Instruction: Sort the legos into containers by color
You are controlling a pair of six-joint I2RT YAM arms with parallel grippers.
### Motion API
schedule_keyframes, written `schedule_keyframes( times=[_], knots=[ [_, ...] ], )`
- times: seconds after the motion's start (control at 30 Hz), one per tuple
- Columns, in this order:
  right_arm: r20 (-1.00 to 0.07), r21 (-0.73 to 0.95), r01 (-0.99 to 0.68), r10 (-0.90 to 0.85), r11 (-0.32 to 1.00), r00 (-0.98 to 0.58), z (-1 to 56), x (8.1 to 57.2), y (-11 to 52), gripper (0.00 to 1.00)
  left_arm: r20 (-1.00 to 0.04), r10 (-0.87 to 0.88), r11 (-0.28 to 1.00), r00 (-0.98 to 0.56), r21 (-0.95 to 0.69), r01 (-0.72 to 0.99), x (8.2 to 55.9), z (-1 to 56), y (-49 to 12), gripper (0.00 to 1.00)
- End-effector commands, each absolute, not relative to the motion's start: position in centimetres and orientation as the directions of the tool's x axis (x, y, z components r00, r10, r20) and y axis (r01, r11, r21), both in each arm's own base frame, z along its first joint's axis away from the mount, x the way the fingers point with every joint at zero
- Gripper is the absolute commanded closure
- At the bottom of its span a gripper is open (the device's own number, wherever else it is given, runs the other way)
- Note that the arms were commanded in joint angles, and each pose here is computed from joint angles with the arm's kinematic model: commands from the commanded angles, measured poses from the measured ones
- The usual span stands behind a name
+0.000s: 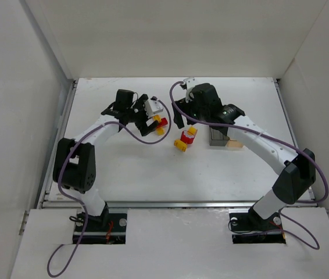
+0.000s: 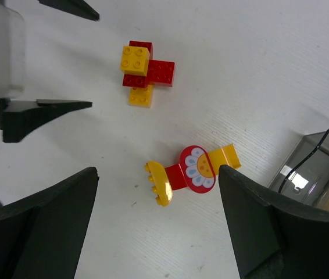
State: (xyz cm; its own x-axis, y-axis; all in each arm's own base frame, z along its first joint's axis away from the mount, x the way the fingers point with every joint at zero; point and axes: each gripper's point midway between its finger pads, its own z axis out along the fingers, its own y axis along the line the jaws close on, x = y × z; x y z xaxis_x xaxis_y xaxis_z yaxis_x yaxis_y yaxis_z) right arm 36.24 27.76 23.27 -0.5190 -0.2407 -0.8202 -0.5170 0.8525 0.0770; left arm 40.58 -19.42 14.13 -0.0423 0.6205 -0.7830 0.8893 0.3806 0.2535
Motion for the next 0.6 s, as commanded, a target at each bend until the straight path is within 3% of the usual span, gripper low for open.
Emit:
schedule_keyframes(
  times=[0.0,0.23,0.37,0.53,0.57],
  knots=[
    [-0.863,0.061,-0.519,-0.217,0.853,-0.457,26.1,36.8,28.0,0.11,-0.814,0.569,0.258,0.118,0.313,0.914,40.9,14.1,-21.3,0.00],
    [-0.864,0.051,-0.504,-0.216,0.862,-0.455,26.1,37.0,27.7,0.11,-0.841,0.540,0.318,0.040,0.248,0.915,44.7,15.8,-21.3,0.00],
    [-0.850,0.042,-0.497,-0.231,0.867,-0.474,25.0,37.2,27.7,0.11,-0.862,0.506,0.330,0.029,0.225,0.917,43.7,19.1,-19.9,0.00],
    [-0.841,0.020,-0.485,-0.248,0.874,-0.481,24.4,37.8,27.7,0.11,-0.853,0.507,0.345,0.126,0.335,0.877,42.6,23.9,-18.5,0.00],
    [-0.834,0.018,-0.485,-0.254,0.874,-0.489,23.8,38.0,27.7,0.11,-0.874,0.484,0.404,0.051,0.274,0.873,42.7,23.0,-18.4,0.00]
  ],
)
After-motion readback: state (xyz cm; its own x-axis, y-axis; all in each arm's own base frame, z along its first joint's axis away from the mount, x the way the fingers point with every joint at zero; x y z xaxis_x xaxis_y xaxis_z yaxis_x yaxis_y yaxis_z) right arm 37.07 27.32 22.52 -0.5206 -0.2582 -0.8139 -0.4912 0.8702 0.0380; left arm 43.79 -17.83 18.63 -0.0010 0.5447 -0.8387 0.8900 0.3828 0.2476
